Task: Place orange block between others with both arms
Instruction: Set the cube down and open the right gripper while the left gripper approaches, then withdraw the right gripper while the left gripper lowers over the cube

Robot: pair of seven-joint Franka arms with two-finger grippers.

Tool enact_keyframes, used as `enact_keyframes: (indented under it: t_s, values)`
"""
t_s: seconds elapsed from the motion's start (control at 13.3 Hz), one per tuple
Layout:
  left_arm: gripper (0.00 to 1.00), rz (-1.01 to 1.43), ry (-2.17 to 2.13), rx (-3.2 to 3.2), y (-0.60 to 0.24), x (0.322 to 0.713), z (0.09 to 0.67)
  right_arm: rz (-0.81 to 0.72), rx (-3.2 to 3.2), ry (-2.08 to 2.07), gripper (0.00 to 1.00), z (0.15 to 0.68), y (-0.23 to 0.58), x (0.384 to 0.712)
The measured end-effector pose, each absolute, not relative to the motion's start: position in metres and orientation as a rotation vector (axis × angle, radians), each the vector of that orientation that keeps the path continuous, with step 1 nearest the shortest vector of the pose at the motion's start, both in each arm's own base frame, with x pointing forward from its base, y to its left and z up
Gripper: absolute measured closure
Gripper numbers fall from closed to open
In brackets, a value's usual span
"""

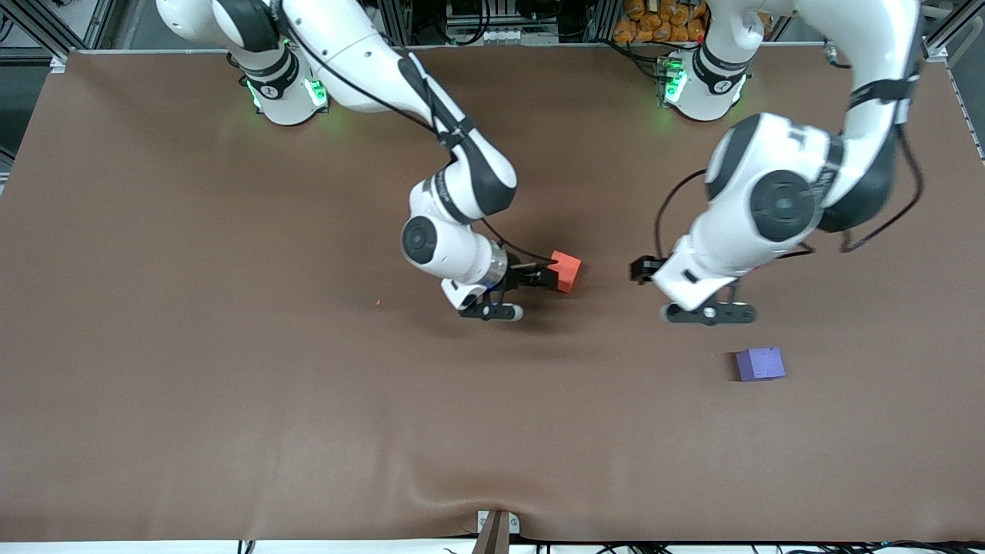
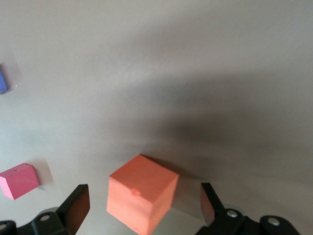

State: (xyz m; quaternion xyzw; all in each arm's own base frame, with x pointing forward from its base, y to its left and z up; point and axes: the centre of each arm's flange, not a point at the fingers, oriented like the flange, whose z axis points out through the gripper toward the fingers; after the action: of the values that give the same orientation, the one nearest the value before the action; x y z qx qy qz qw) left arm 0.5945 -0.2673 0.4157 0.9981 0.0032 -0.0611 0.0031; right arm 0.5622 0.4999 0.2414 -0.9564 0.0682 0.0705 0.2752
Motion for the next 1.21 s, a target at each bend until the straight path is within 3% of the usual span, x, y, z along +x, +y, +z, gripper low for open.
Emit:
enact_keyframes:
  t_s: [0.38,0.75,1.21]
  values:
    - [0.0,-0.252,0.244,3.151,-0.317,0.575,0.381,0.374,-2.702,0.061,0.0,0.303,0.413,0.598]
    - [0.0,-0.266,0.534,3.145,-0.34,0.557,0.363,0.458,-2.763,0.116,0.0,0.347,0.307,0.632]
    - [0.0,-0.262,0.885,3.093,-0.35,0.546,0.353,0.464,-2.913,0.114,0.0,0.376,0.238,0.634]
